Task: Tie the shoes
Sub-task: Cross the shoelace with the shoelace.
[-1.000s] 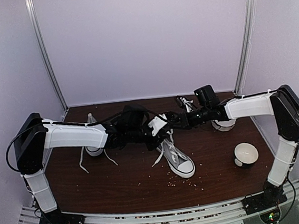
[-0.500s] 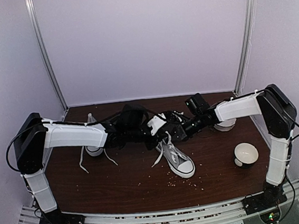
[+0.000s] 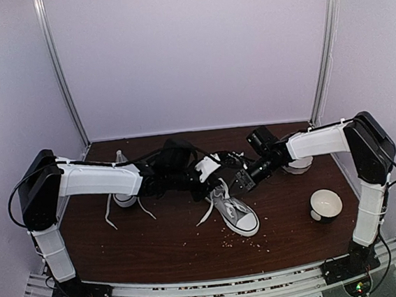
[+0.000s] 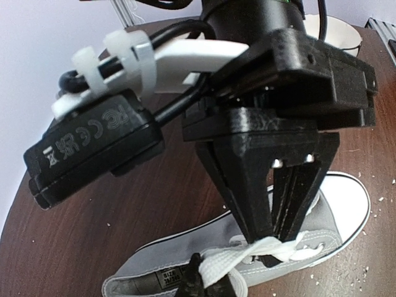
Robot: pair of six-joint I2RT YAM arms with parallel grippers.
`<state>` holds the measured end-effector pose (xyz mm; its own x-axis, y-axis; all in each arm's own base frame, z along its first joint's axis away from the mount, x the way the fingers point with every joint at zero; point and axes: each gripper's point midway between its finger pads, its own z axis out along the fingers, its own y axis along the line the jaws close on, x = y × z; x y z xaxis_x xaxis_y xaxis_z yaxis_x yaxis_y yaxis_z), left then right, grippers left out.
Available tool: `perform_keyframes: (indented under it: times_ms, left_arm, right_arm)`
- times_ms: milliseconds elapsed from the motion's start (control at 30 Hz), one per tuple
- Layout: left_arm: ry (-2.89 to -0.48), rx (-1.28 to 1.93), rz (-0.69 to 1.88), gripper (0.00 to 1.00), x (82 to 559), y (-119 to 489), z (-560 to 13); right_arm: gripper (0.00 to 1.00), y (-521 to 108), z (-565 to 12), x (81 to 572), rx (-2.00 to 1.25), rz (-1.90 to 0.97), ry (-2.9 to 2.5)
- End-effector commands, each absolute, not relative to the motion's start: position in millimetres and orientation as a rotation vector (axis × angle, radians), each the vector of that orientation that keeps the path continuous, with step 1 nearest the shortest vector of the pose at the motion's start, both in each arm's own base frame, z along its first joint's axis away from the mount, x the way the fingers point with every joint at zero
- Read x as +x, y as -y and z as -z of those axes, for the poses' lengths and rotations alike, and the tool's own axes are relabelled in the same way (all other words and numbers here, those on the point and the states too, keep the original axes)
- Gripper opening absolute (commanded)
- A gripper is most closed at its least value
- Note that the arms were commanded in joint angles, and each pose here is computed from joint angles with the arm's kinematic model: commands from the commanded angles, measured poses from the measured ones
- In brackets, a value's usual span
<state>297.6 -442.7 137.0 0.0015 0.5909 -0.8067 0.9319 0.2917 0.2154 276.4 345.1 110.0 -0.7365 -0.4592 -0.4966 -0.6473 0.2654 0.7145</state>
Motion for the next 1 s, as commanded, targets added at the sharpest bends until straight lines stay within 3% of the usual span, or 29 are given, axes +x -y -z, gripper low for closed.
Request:
perform_keyframes:
  times_ms: [0,300,400,533,733,967]
  left_arm:
    - [-1.631,1.365,0.473,0.00,312,451,-156]
    - [-1.658,1.395,0.487,0.00,311,454,-140]
    - [-1.681,1.406,0.495,0.00,309,455,-131]
    - [-1.696,1.410,0.505,0.00,307,454,-125]
    - [-1.703,1.408,0.506,0.00,306,453,-122]
    - [-1.709,1.402,0.506,0.00,306,452,-120]
  right_arm:
    - [0.00,-340,-114,257,-1.152,-1.476,-2.365]
    - [0.03,-332,-101,252,-1.286,-1.424,-2.463]
    - [0.12,-332,-97,256,-1.299,-1.391,-2.480]
    - [0.37,-330,-96,268,-1.253,-1.301,-2.501]
    - [0.47,-326,-108,286,-1.149,-1.193,-2.492]
    - [0.47,-310,-112,311,-0.978,-1.044,-2.517]
